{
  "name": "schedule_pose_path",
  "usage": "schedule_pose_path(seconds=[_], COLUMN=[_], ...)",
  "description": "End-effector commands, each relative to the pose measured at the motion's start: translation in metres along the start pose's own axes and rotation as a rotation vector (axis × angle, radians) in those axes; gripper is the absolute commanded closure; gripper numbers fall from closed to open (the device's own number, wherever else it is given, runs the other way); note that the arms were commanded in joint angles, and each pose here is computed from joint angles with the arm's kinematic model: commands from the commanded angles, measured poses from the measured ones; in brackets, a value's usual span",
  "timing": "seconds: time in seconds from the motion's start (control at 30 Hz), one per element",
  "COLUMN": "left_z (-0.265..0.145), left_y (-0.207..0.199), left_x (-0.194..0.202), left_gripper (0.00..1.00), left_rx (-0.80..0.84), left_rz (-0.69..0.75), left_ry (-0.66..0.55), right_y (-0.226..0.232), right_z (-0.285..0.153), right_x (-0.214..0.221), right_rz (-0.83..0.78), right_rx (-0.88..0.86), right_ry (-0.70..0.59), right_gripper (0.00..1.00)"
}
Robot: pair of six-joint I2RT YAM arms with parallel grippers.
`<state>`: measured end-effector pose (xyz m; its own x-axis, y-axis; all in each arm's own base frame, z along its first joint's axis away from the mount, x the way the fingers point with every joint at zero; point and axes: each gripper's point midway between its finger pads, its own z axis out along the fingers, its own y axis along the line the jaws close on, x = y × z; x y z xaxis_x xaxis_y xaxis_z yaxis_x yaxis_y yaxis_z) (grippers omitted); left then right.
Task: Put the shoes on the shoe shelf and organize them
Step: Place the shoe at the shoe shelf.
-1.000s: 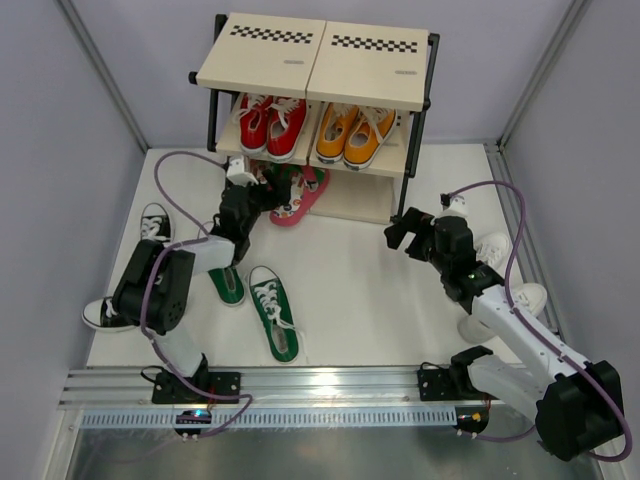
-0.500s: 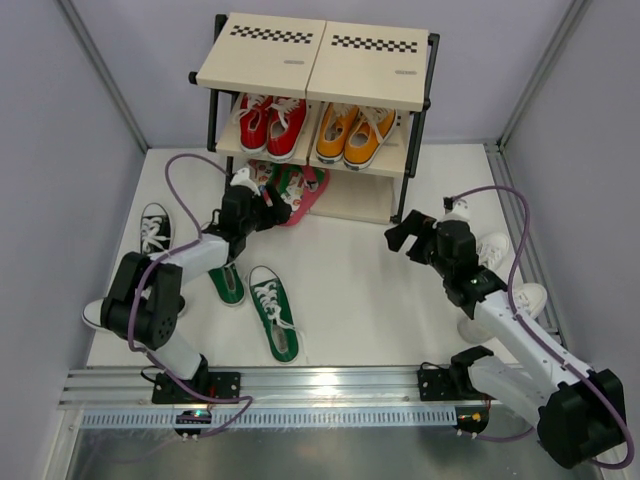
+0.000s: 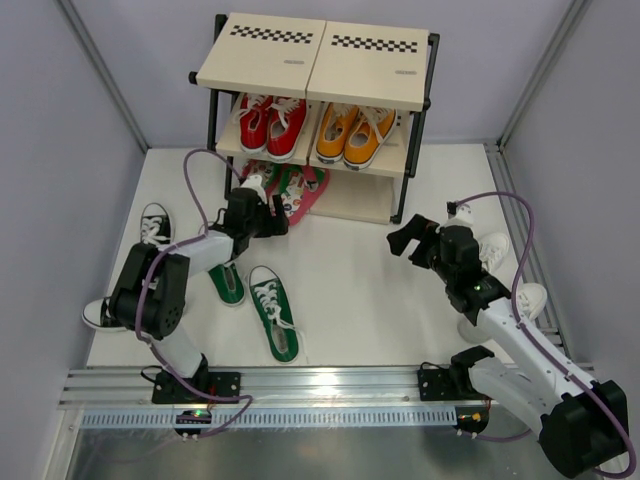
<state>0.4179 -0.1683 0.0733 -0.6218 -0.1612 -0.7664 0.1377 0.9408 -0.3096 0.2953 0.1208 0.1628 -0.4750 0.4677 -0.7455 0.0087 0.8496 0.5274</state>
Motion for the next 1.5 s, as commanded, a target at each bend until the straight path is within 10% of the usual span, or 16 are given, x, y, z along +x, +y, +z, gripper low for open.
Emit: schedule_pose_path(seconds=[0.0,1.03,1.47], left_z=[0.009,0.041,0.047], left_y=[-0.009,-0.031,-0.015], left_x=[-0.015,-0.033,-0.028], left_gripper=[0.21,0.21,0.45], left_rx=[0.049,0.186,0.091], left_rz=[0.083,0.214,0.099], left_ry=[-0.036,-0.122,-0.129], right_y=[0.002,0.012,0.013], right_z=[0.001,0.016,0.022], right_x=[-0.011,-0.012,-0.012], right_rz=[0.005,0.009,0.013], right_rx=[-0.001,-0.025,-0.019], right_ry=[-0.044,-0.022,-0.009], right_gripper=[0.01,0.01,0.01])
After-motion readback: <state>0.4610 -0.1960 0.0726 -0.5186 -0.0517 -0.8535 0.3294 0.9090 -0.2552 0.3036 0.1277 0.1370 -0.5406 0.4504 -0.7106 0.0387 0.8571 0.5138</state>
